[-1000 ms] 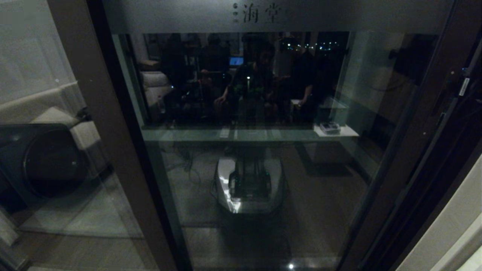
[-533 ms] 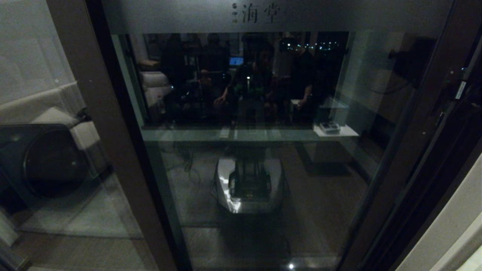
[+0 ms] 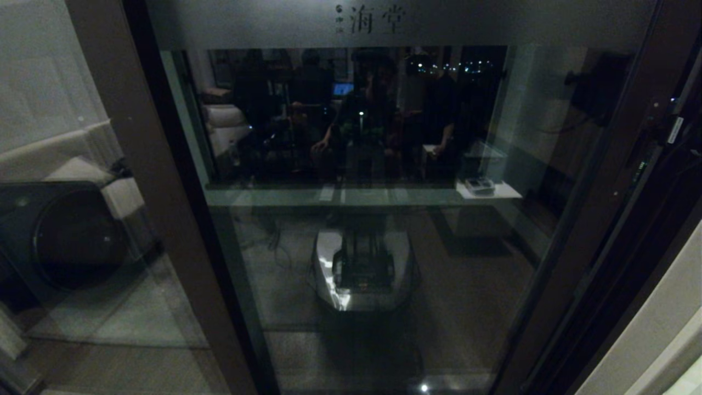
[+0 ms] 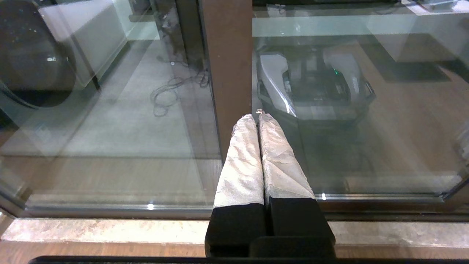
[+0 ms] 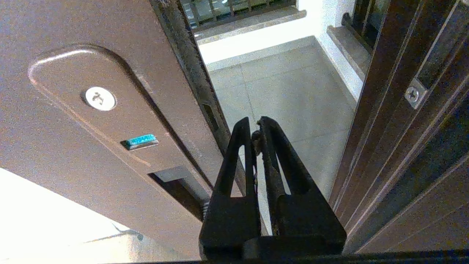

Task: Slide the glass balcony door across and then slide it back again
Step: Open the slid door

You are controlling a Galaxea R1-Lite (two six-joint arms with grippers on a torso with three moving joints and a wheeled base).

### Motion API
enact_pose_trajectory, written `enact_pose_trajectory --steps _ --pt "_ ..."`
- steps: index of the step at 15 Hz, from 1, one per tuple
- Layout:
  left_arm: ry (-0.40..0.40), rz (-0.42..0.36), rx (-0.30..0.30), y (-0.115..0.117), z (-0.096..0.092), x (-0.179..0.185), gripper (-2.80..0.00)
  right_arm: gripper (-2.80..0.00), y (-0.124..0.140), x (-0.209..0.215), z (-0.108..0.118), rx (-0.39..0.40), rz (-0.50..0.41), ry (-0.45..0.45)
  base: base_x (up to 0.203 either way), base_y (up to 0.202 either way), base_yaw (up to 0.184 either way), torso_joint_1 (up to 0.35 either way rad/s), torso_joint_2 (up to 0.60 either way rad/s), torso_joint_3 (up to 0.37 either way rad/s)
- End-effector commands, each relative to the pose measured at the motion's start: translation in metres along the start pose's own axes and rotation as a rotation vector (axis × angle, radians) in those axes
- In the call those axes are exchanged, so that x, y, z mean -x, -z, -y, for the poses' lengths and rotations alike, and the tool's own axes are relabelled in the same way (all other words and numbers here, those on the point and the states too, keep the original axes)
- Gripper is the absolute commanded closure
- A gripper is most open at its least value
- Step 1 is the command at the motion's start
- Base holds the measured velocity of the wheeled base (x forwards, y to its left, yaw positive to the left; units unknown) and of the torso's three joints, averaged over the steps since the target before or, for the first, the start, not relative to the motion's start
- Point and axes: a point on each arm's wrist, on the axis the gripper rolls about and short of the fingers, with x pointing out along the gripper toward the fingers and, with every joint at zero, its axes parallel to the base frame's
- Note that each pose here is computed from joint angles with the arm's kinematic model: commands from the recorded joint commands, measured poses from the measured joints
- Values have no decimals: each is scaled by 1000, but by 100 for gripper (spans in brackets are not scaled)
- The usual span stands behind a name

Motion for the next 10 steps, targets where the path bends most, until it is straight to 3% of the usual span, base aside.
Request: enact_pose_trajectory --steps 1,10 --pt "0 -2 0 0 0 0 0 0 7 -1 -6 -2 -28 -18 0 0 0 0 0 0" --pt "0 -3 0 0 0 0 0 0 -5 -1 -11 16 16 -32 0 0 0 0 0 0"
